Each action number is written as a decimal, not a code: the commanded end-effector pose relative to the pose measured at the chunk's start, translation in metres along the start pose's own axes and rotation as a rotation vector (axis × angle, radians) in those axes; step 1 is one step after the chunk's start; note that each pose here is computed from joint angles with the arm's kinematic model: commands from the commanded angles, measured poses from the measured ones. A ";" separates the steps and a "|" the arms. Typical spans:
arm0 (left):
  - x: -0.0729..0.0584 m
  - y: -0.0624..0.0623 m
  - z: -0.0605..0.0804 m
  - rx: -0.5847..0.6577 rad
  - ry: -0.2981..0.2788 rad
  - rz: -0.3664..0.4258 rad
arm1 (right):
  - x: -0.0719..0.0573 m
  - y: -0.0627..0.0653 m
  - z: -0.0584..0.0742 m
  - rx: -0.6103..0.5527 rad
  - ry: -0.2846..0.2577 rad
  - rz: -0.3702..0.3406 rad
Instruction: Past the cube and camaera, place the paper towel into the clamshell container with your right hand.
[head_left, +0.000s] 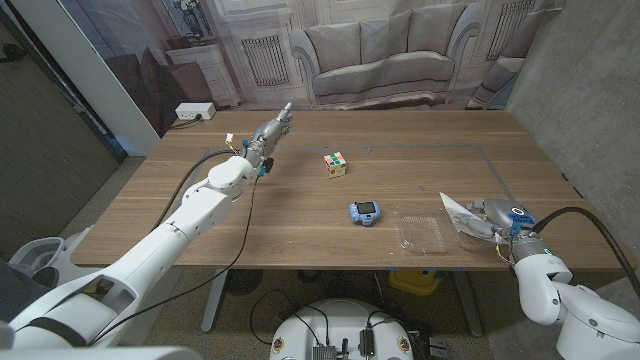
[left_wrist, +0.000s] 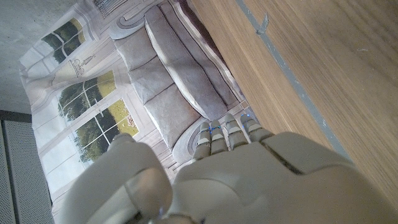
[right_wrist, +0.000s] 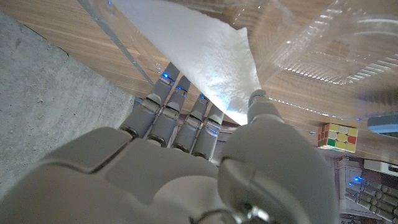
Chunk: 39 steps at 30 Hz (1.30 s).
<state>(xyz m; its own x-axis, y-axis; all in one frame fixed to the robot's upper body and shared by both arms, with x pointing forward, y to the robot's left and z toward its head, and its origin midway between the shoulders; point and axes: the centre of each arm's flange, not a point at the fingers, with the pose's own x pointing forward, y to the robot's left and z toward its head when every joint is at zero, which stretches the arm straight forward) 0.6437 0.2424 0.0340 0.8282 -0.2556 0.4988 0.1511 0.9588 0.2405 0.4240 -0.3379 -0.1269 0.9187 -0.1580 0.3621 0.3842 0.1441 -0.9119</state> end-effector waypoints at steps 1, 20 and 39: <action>0.000 0.000 -0.001 -0.001 -0.001 -0.001 | -0.001 -0.003 0.001 0.015 -0.015 -0.006; -0.002 0.001 -0.003 -0.008 0.002 0.001 | 0.000 -0.007 0.001 0.021 -0.033 0.016; -0.005 0.006 0.000 -0.004 -0.004 0.012 | 0.000 -0.022 0.002 0.040 -0.061 -0.030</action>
<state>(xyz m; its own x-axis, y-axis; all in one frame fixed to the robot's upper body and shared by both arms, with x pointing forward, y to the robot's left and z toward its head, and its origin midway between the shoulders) 0.6432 0.2457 0.0308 0.8298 -0.2539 0.4970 0.1533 0.9600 0.2344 0.4194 -0.3387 -0.1152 0.9225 -0.1151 0.3684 0.3837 0.1690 -0.9079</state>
